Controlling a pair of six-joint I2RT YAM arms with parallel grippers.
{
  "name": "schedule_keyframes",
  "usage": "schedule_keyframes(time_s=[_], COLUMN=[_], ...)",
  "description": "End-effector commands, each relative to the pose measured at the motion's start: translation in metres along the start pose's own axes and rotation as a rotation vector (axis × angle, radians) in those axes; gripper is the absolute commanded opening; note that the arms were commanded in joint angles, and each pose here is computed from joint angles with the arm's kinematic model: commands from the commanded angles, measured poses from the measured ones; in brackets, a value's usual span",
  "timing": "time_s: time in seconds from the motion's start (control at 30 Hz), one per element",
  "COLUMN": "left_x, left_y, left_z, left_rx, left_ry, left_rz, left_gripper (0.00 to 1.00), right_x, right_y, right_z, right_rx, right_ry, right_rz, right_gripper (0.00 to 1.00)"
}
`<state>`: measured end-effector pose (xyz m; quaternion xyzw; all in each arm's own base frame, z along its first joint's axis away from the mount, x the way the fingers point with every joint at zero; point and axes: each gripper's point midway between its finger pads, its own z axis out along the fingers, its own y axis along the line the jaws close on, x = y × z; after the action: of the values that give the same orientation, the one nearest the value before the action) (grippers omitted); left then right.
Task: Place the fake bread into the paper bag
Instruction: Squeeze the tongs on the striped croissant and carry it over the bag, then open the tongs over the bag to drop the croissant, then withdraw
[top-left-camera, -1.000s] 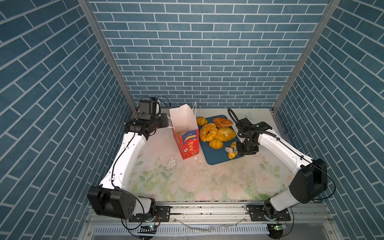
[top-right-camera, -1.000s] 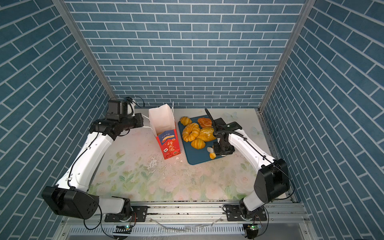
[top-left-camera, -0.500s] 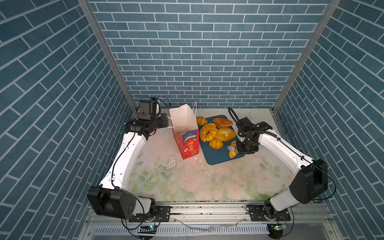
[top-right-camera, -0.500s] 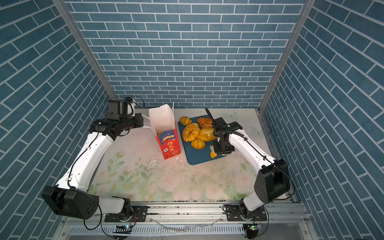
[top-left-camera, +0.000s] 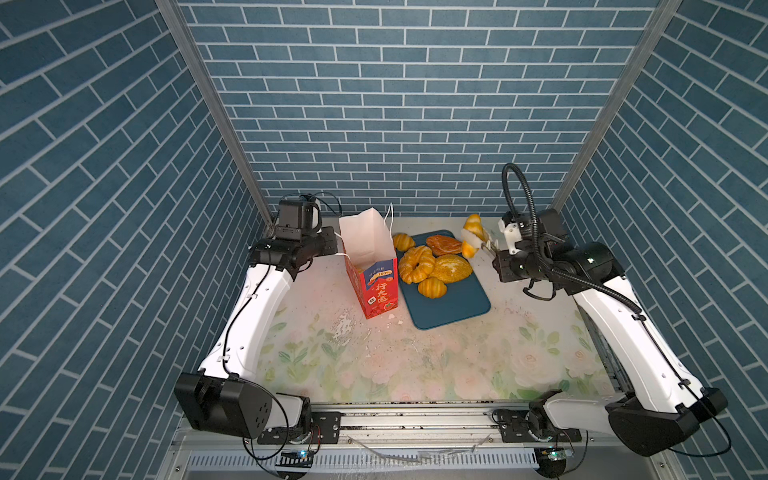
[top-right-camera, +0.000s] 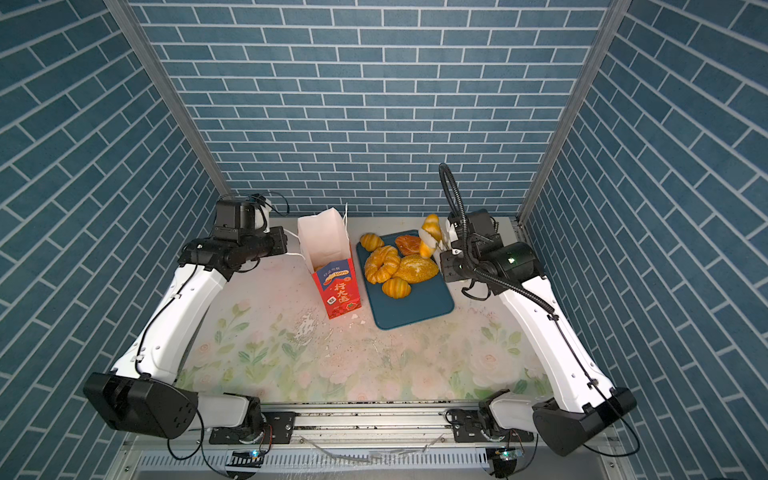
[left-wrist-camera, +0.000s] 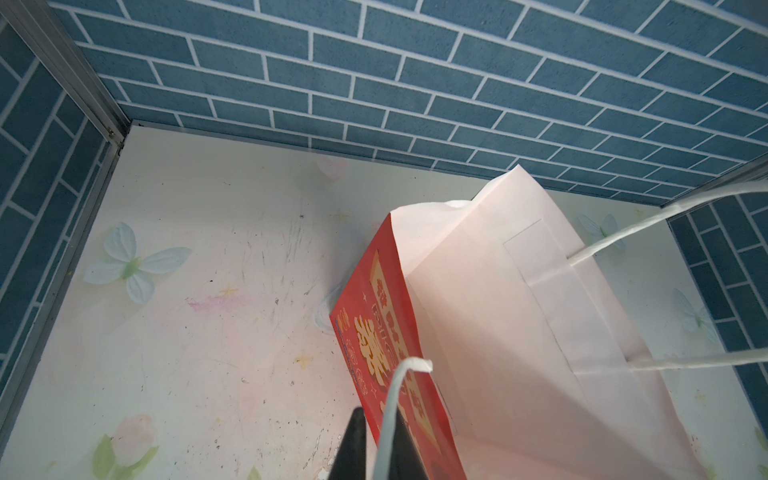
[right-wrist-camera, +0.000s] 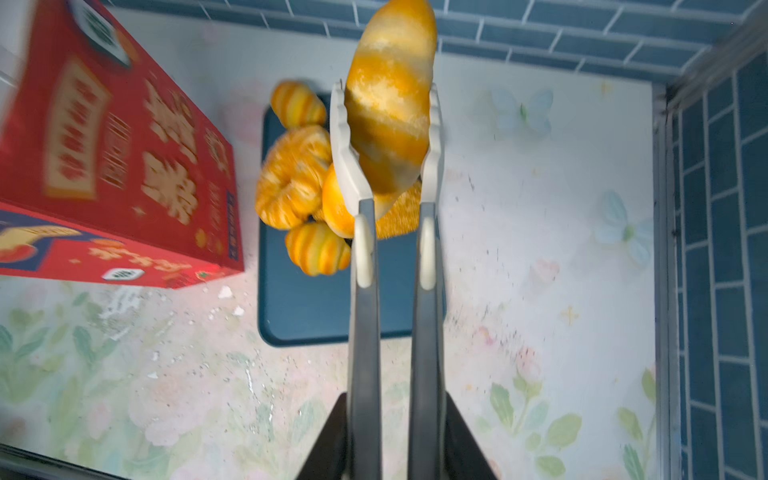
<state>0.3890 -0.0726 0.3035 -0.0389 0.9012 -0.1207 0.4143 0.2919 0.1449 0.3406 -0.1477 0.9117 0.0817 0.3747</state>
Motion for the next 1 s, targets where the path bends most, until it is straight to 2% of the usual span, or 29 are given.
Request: schedule_keyframes(time_s=[0.0, 0.13, 0.3, 0.53, 0.77, 0.97], left_x=[-0.008, -0.007, -0.007, -0.006, -0.005, -0.005], left_y=[-0.003, -0.003, -0.003, -0.002, -0.003, -0.002], left_z=[-0.005, -0.005, -0.006, -0.007, -0.005, -0.005], left_rx=[0.017, 0.018, 0.017, 0.015, 0.017, 0.014], left_ry=[-0.021, -0.02, -0.022, -0.022, -0.012, -0.013], left_rz=[-0.009, -0.016, -0.021, -0.021, -0.018, -0.016], left_gripper=[0.12, 0.12, 0.12, 0.12, 0.12, 0.12], right_x=[-0.065, -0.103, -0.119, -0.094, -0.065, -0.051], right_y=[0.033, 0.086, 0.146, 0.194, 0.207, 0.21], right_z=[-0.017, -0.035, -0.036, 0.01, 0.058, 0.077], right_rx=[-0.12, -0.231, -0.386, -0.48, -0.422, -0.383], right_ry=[-0.237, -0.38, -0.432, -0.31, -0.162, -0.095], right_rz=[-0.136, -0.321, -0.454, -0.534, -0.596, -0.632], right_gripper=[0.28, 0.28, 0.28, 0.28, 0.29, 0.31])
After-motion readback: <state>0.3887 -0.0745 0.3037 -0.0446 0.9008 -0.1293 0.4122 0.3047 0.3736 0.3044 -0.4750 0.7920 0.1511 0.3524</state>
